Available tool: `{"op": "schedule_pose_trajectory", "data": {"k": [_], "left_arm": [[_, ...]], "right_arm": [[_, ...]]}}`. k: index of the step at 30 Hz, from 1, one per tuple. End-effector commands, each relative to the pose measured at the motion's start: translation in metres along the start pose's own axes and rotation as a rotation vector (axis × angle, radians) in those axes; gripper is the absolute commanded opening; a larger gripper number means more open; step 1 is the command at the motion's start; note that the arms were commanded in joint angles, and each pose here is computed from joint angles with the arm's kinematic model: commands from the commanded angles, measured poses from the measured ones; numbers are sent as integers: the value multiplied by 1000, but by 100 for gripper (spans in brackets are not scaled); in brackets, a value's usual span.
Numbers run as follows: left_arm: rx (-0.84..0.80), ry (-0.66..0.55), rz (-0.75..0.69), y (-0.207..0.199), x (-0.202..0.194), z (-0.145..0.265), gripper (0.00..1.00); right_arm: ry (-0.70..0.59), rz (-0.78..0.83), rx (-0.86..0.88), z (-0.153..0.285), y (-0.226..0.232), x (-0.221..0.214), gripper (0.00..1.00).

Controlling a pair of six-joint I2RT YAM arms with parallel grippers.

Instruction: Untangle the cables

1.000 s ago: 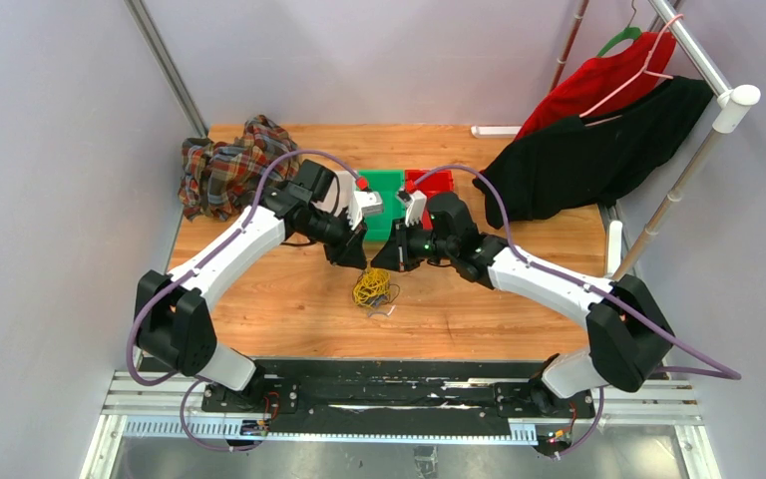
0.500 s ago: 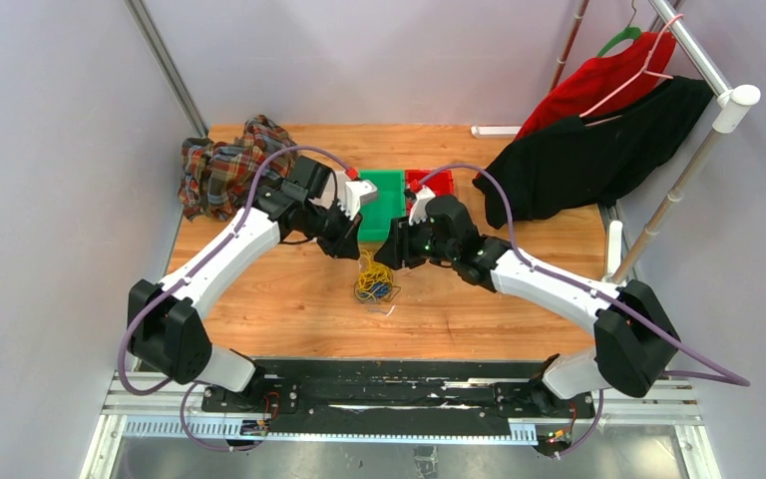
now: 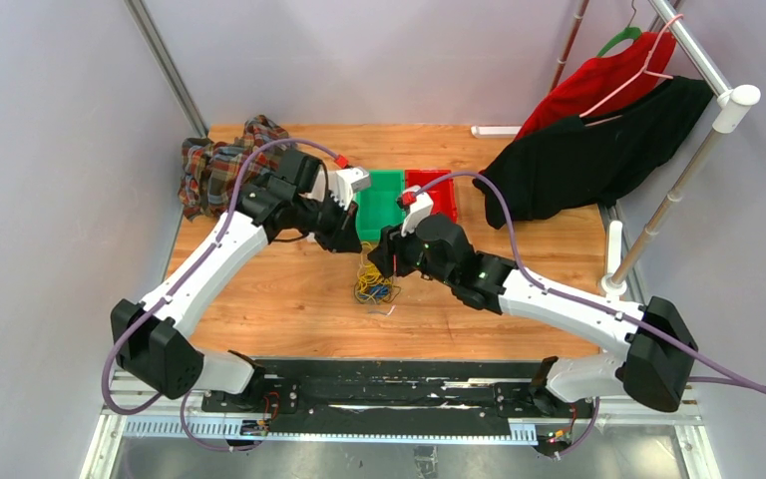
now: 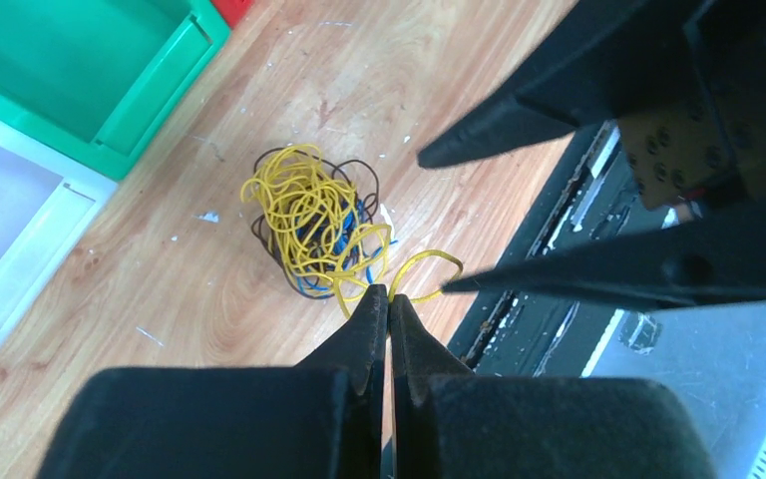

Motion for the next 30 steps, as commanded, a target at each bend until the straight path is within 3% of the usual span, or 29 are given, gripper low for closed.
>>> {"op": "schedule_pose_trajectory", "data": {"k": [1,13,19,30], "left_arm": [[-54,-45,-15,-25,11,22,1],[-159,-31,-31,-52,16,40,1],[-195,-77,-78,-69,33,59,1],[-108,-235,-203,-87,80,100,1]], "right_arm": [[-62,19,-131,-2,-16,21,50],[-180,-45,-149,-16,-13,47,49],[-154,-74,-131,-31,-8,41,49],[-90,-102,-15,-38,10,2,49]]}}
Point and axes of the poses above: each gripper's point midway between its finger pads, its own z axis back along the fingers, its own y axis along the line the jaws close on, x = y × z, the point moved 3 cm from there along z, back along the fingers, and after that the axes turned 9 degrees about z, right-handed, at the moved point
